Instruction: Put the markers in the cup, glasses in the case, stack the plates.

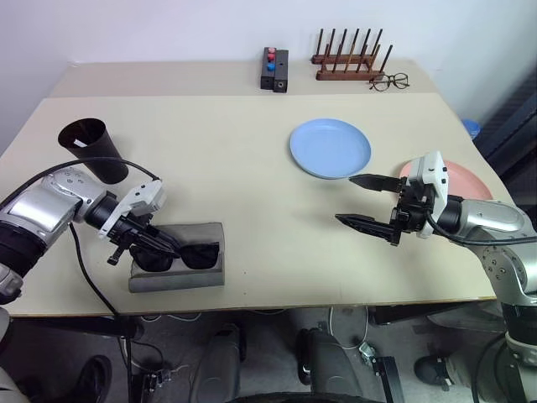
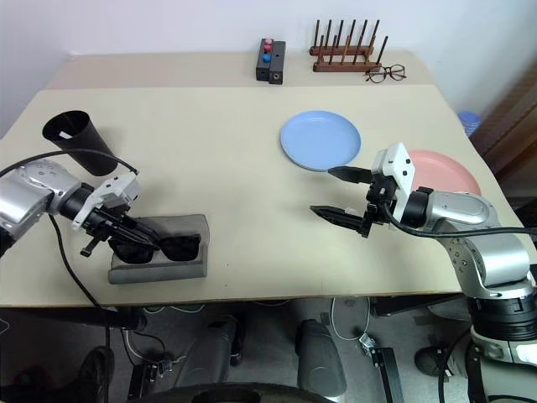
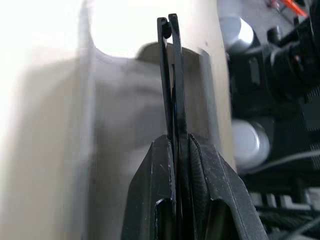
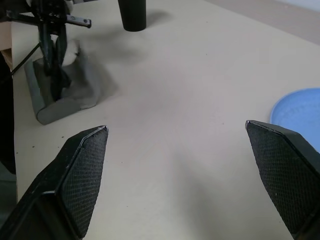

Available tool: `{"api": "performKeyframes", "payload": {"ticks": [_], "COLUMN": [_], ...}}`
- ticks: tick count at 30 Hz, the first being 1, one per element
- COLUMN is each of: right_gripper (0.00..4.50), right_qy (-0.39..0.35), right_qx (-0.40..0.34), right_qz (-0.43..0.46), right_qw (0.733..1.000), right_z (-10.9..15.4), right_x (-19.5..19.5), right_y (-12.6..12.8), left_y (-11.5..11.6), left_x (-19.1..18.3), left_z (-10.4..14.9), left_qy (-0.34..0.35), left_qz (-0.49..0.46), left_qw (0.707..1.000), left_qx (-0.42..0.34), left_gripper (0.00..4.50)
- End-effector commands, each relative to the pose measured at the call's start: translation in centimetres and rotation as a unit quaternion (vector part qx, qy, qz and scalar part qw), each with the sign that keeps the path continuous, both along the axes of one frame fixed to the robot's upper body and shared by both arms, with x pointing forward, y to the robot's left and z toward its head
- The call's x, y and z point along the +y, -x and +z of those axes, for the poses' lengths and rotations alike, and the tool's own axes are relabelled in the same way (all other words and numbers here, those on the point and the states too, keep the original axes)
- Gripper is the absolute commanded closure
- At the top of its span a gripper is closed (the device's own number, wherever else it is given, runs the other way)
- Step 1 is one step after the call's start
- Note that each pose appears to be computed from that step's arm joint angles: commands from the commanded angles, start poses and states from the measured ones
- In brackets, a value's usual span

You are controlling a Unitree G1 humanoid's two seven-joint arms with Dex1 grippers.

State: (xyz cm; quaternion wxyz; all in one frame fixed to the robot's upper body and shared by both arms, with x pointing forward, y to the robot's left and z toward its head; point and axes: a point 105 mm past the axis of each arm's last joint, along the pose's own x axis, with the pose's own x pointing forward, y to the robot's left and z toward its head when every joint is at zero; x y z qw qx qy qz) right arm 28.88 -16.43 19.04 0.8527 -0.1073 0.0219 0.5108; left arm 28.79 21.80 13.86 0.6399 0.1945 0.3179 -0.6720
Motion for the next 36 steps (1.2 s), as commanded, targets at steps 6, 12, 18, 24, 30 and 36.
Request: {"api": "performKeyframes", "payload": {"ticks": [6, 12, 18, 24, 30, 36], "right_gripper": [0.0, 0.0, 0.0, 0.0, 0.0, 0.0], "right_qy": [0.001, 0.0, 0.001, 0.0, -0.001, -0.004], "right_qx": [-0.03, -0.032, -0.033, -0.035, -0.036, -0.036], "right_qz": [-0.003, -0.006, -0.007, -0.008, -0.008, -0.008], "right_qw": [1.0, 0.999, 0.999, 0.999, 0.999, 0.999], "right_z": [1.3, 1.3, 1.3, 1.4, 1.4, 1.4], "right_x": [-0.2, -0.3, -0.3, -0.2, -0.1, -0.1], "right_y": [0.0, 0.0, -0.1, -0.1, -0.2, -0.2], "left_y": [1.0, 1.7, 1.7, 1.4, 1.1, -0.3], "left_x": [-1.1, -0.8, -1.0, -1.0, -0.9, -1.4], "left_z": [-0.2, -0.7, -1.0, -0.9, -0.7, 1.9], "left_qy": [0.036, 0.011, 0.006, 0.01, 0.018, 0.048], "left_qz": [-0.003, -0.002, 0.007, 0.006, 0.002, 0.008], "left_qw": [0.999, 0.998, 0.997, 0.998, 0.999, 0.999], "left_qx": [0.032, 0.057, 0.074, 0.062, 0.046, 0.002], "left_gripper": [4.49, 4.49, 3.18, 0.05, 0.01, 0.01]}}
